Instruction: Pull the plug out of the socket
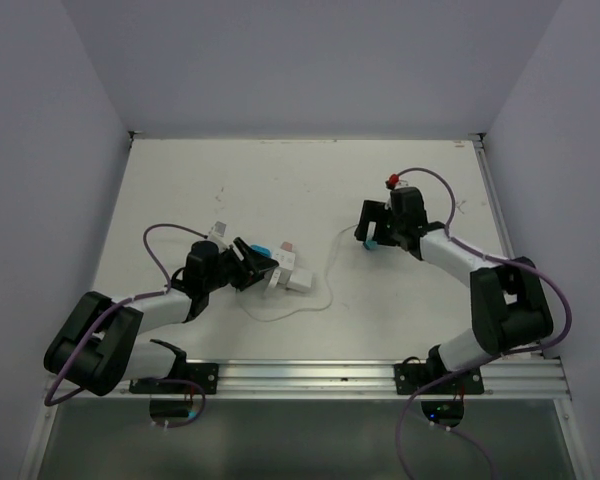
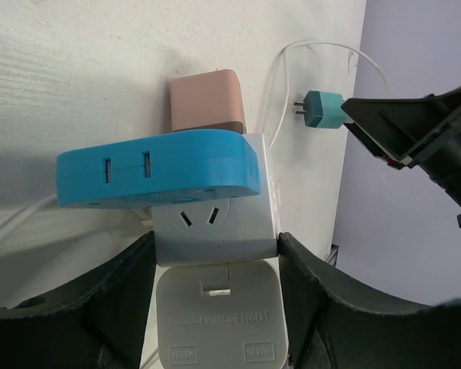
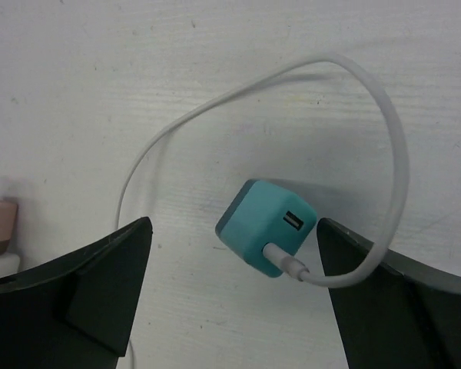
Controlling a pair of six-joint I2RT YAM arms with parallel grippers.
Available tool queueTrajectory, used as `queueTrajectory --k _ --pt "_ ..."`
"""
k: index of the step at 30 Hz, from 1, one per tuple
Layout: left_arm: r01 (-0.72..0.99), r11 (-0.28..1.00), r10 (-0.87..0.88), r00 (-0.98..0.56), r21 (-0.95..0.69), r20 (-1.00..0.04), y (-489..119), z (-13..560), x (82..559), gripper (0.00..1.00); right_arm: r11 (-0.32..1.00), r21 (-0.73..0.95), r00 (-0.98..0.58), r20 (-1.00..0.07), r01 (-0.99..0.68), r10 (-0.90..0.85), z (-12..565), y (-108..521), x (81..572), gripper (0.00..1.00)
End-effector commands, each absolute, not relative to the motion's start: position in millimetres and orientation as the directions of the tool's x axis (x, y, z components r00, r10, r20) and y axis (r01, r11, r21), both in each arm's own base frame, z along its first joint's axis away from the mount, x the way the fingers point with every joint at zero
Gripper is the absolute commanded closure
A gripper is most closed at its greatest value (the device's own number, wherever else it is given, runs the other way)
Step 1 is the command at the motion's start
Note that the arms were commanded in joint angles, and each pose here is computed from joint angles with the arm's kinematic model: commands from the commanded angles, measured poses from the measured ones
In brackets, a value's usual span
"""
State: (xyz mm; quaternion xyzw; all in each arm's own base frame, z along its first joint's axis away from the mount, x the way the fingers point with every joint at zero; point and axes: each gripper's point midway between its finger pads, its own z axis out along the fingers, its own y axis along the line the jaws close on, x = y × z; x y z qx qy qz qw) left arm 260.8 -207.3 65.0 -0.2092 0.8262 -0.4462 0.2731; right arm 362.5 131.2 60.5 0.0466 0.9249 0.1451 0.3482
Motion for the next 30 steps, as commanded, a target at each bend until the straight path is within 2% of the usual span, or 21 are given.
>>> queueTrajectory --k 1,6,13,16,20,22,28,30 --pt "-0.146 0.593 -0.595 -0.742 -0.792 -0.309 -189.6 42.9 262.7 1.00 0.941 0.325 -0.712 -0.682 -0.091 0.167 98.2 137.2 355.1 0.06" --pt "-0.136 0.584 -0.592 -0.746 -0.800 -0.305 -191.8 43.9 262.2 1.00 0.932 0.338 -0.680 -0.714 -0.129 0.165 121.7 139.5 338.7 0.03" --pt "-0.118 0.590 -0.576 -0.755 -0.799 -0.314 -193.0 44.2 260.8 1.00 0.860 0.334 -0.651 -0.759 -0.386 0.002 140.5 182.4 291.0 0.03" --pt "-0.111 0.596 -0.568 -0.758 -0.795 -0.320 -193.1 43.5 260.3 1.00 0.841 0.311 -0.623 -0.781 -0.443 -0.039 140.1 192.8 279.2 0.03" --pt "-0.104 0.601 -0.560 -0.762 -0.792 -0.325 -193.4 44.6 261.0 1.00 0.893 0.249 -0.579 -0.816 -0.375 -0.015 148.5 173.0 283.0 0.02" --pt "-0.104 0.603 -0.559 -0.762 -0.791 -0.327 -193.0 44.8 261.6 1.00 0.940 0.191 -0.572 -0.820 -0.283 -0.006 149.2 153.1 288.3 0.01" --pt "-0.104 0.602 -0.559 -0.763 -0.792 -0.324 -192.6 45.3 262.1 1.00 0.989 0.096 -0.651 -0.759 -0.111 0.001 130.6 117.3 279.1 0.01" --pt "-0.104 0.606 -0.556 -0.764 -0.789 -0.326 -191.7 44.6 262.1 1.00 0.985 0.104 -0.662 -0.750 -0.134 -0.011 125.2 119.2 273.1 0.01"
